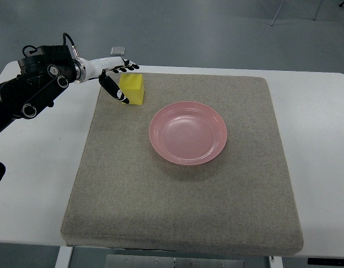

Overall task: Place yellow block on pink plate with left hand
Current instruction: 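Close the left hand fingers around the yellow cube, then lift the yellow cube with the left hand and carry it over the pink plate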

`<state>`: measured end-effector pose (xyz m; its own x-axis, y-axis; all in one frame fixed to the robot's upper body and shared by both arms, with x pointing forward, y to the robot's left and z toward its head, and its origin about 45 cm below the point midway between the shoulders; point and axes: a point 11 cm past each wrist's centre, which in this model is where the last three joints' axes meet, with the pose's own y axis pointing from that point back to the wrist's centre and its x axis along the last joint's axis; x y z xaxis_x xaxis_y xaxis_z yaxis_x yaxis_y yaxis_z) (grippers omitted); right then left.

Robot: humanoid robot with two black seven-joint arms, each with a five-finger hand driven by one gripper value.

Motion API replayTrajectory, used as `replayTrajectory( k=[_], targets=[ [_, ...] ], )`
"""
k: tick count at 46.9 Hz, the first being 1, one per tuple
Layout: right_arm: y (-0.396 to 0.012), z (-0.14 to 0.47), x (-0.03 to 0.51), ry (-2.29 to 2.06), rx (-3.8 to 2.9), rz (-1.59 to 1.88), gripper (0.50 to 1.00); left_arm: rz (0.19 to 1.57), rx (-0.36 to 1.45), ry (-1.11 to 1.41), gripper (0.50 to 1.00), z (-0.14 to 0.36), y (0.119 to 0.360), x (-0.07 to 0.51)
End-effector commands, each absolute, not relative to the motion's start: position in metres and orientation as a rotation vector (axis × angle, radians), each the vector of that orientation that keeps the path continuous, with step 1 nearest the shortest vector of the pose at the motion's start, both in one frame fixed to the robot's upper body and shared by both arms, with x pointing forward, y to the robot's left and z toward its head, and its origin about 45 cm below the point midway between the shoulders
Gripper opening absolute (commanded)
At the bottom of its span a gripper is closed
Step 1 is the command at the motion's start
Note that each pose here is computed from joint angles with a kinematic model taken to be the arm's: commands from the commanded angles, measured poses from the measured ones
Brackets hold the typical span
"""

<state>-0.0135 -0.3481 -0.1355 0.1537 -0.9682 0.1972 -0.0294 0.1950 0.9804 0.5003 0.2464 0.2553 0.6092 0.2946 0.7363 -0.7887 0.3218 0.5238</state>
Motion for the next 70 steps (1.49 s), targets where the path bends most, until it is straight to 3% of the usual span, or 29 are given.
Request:
replayTrajectory(
  k=[1,35,37,40,45,48,58,61,70],
  targets=[
    [-0.348,-0.136,-0.013,-1.191,1.143,-0.944,0.924,0.779,1.026,-0.599,0.992,0.250,0.242,0.504],
    [-0.348,-0.136,-0.013,-1.191,1.143,-0.944,0.924,0.791,1.125,-0.686,0.984,0.238,0.241,0.510],
    [-0.348,-0.136,-0.013,-1.191,1.143,-0.944,0.924,0.789,1.124,-0.688,0.967,0.238,0.240,0.510],
    [-0.348,-0.136,-0.013,-1.191,1.143,-0.944,0.924,0.786,1.120,-0.690,0.892,0.238,0.237,0.510],
    [-0.348,-0.136,-0.013,-1.191,1.143,-0.944,0.924,0.784,1.119,-0.697,0.808,0.241,0.236,0.511],
    [-0.348,-0.136,-0.013,-1.191,1.143,-0.944,0.924,0.781,1.118,-0.700,0.720,0.242,0.234,0.511],
    [-0.348,-0.136,-0.013,-1.191,1.143,-0.944,0.924,0.764,1.126,-0.714,0.572,0.242,0.230,0.511],
    [-0.348,-0.136,-0.013,-1.191,1.143,-0.944,0.924,0.765,1.124,-0.717,0.508,0.244,0.230,0.512],
    [-0.348,-0.136,-0.013,-1.191,1.143,-0.944,0.924,0.776,1.114,-0.736,0.500,0.260,0.229,0.517]
  ],
)
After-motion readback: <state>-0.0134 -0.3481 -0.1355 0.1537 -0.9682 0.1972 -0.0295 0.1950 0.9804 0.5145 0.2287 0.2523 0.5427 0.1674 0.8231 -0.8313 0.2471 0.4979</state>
